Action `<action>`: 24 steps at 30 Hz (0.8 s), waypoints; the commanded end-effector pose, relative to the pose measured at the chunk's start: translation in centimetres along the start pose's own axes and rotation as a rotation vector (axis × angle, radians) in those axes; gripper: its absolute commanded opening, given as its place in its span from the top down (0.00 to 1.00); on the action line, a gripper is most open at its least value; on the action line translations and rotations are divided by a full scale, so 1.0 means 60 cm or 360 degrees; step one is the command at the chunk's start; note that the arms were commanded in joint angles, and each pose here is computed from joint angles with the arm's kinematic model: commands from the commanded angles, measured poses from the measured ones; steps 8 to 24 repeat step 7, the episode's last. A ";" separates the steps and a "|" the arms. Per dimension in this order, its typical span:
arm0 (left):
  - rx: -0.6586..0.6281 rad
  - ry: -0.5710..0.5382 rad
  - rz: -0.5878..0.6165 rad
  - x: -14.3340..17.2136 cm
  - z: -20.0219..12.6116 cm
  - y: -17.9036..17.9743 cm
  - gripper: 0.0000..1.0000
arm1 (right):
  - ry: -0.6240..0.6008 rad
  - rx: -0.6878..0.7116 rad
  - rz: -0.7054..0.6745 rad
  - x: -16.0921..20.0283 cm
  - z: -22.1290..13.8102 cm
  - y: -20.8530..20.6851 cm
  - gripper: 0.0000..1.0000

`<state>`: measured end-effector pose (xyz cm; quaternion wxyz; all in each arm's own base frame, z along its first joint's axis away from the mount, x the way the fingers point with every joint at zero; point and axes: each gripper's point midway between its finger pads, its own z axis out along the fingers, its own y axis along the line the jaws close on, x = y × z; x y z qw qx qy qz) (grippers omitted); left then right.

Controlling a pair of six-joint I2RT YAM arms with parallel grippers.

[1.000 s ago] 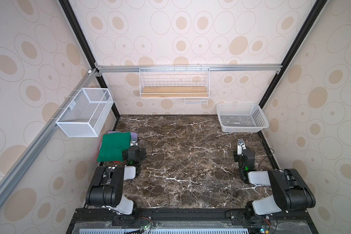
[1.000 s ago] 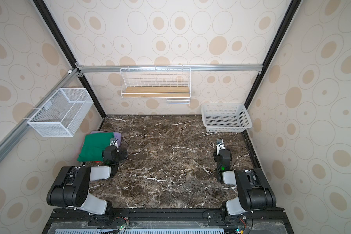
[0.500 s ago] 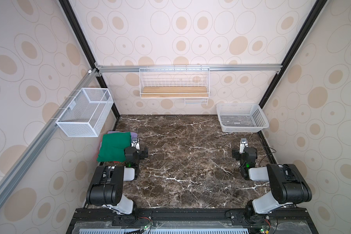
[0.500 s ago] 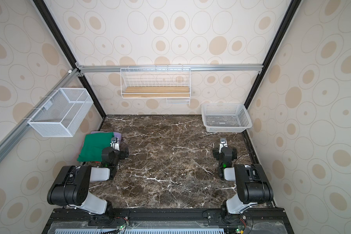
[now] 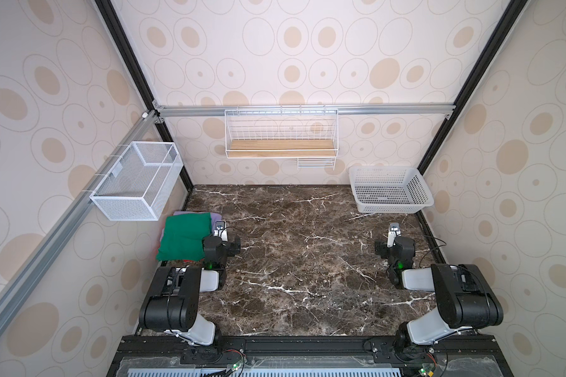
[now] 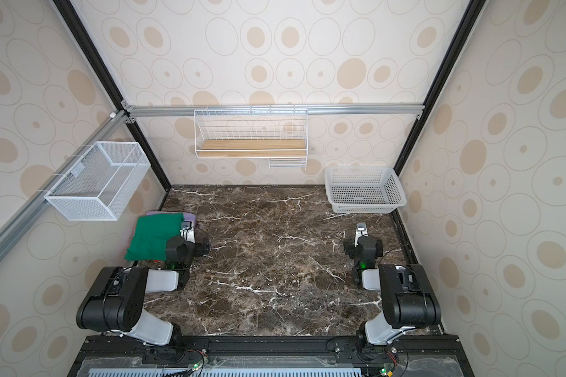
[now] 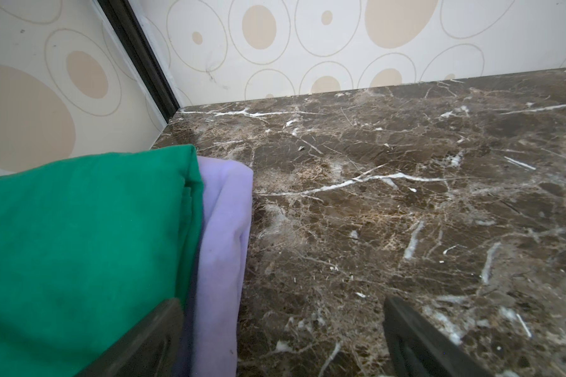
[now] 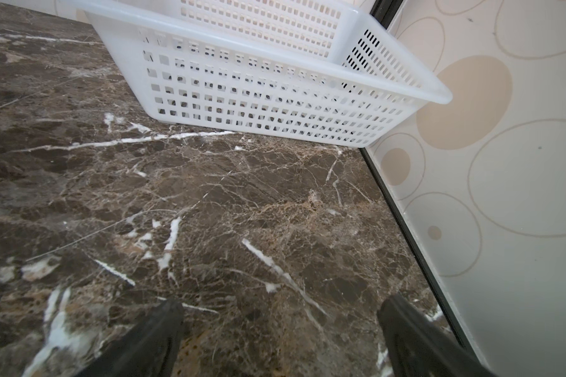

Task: Fold and stack t-shirts
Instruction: Reset both arms

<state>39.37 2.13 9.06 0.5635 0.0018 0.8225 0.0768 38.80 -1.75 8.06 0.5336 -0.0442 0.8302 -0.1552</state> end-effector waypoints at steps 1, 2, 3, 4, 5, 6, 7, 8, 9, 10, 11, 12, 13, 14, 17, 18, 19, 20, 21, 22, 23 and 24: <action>-0.0019 -0.0024 0.0005 -0.012 0.006 0.007 0.01 | -0.0031 -0.0005 0.0028 -0.015 0.001 -0.002 0.00; -0.0013 -0.0018 0.0006 -0.012 0.007 0.007 0.01 | -0.0031 -0.0004 0.0031 -0.015 0.001 -0.002 0.00; 0.0001 -0.0014 -0.0009 -0.013 0.009 0.008 0.01 | -0.0030 -0.0003 0.0030 -0.015 0.001 -0.002 0.00; 0.0009 -0.0006 -0.0019 -0.011 0.010 0.009 0.01 | -0.0031 -0.0003 0.0029 -0.015 0.001 -0.003 0.00; 0.0006 -0.0007 -0.0019 -0.011 0.010 0.010 0.01 | -0.0029 -0.0003 0.0029 -0.014 0.001 -0.002 0.00; 0.0005 -0.0017 -0.0017 -0.012 0.007 0.009 0.01 | -0.0030 -0.0003 0.0030 -0.014 0.001 -0.002 0.00; -0.0015 -0.0019 -0.0005 -0.012 0.005 0.009 0.01 | -0.0030 -0.0004 0.0029 -0.015 0.001 -0.002 0.00; -0.0015 -0.0019 -0.0005 -0.012 0.005 0.009 0.01 | -0.0030 -0.0004 0.0029 -0.015 0.001 -0.002 0.00; -0.0015 -0.0019 -0.0005 -0.012 0.005 0.009 0.01 | -0.0030 -0.0004 0.0029 -0.015 0.001 -0.002 0.00; -0.0015 -0.0019 -0.0005 -0.012 0.005 0.009 0.01 | -0.0030 -0.0004 0.0029 -0.015 0.001 -0.002 0.00; -0.0015 -0.0019 -0.0005 -0.012 0.005 0.009 0.01 | -0.0030 -0.0004 0.0029 -0.015 0.001 -0.002 0.00; -0.0015 -0.0019 -0.0005 -0.012 0.005 0.009 0.01 | -0.0030 -0.0004 0.0029 -0.015 0.001 -0.002 0.00; -0.0015 -0.0019 -0.0005 -0.012 0.005 0.009 0.01 | -0.0030 -0.0004 0.0029 -0.015 0.001 -0.002 0.00; -0.0015 -0.0019 -0.0005 -0.012 0.005 0.009 0.01 | -0.0030 -0.0004 0.0029 -0.015 0.001 -0.002 0.00; -0.0015 -0.0019 -0.0005 -0.012 0.005 0.009 0.01 | -0.0030 -0.0004 0.0029 -0.015 0.001 -0.002 0.00; -0.0015 -0.0019 -0.0005 -0.012 0.005 0.009 0.01 | -0.0030 -0.0004 0.0029 -0.015 0.001 -0.002 0.00; -0.0015 -0.0019 -0.0005 -0.012 0.005 0.009 0.01 | -0.0030 -0.0004 0.0029 -0.015 0.001 -0.002 0.00; -0.0015 -0.0019 -0.0005 -0.012 0.005 0.009 0.01 | -0.0030 -0.0004 0.0029 -0.015 0.001 -0.002 0.00; -0.0015 -0.0019 -0.0005 -0.012 0.005 0.009 0.01 | -0.0030 -0.0004 0.0029 -0.015 0.001 -0.002 0.00; -0.0015 -0.0019 -0.0005 -0.012 0.005 0.009 0.01 | -0.0030 -0.0004 0.0029 -0.015 0.001 -0.002 0.00; -0.0015 -0.0019 -0.0005 -0.012 0.005 0.009 0.01 | -0.0030 -0.0004 0.0029 -0.015 0.001 -0.002 0.00; -0.0015 -0.0019 -0.0005 -0.012 0.005 0.009 0.01 | -0.0030 -0.0004 0.0029 -0.015 0.001 -0.002 0.00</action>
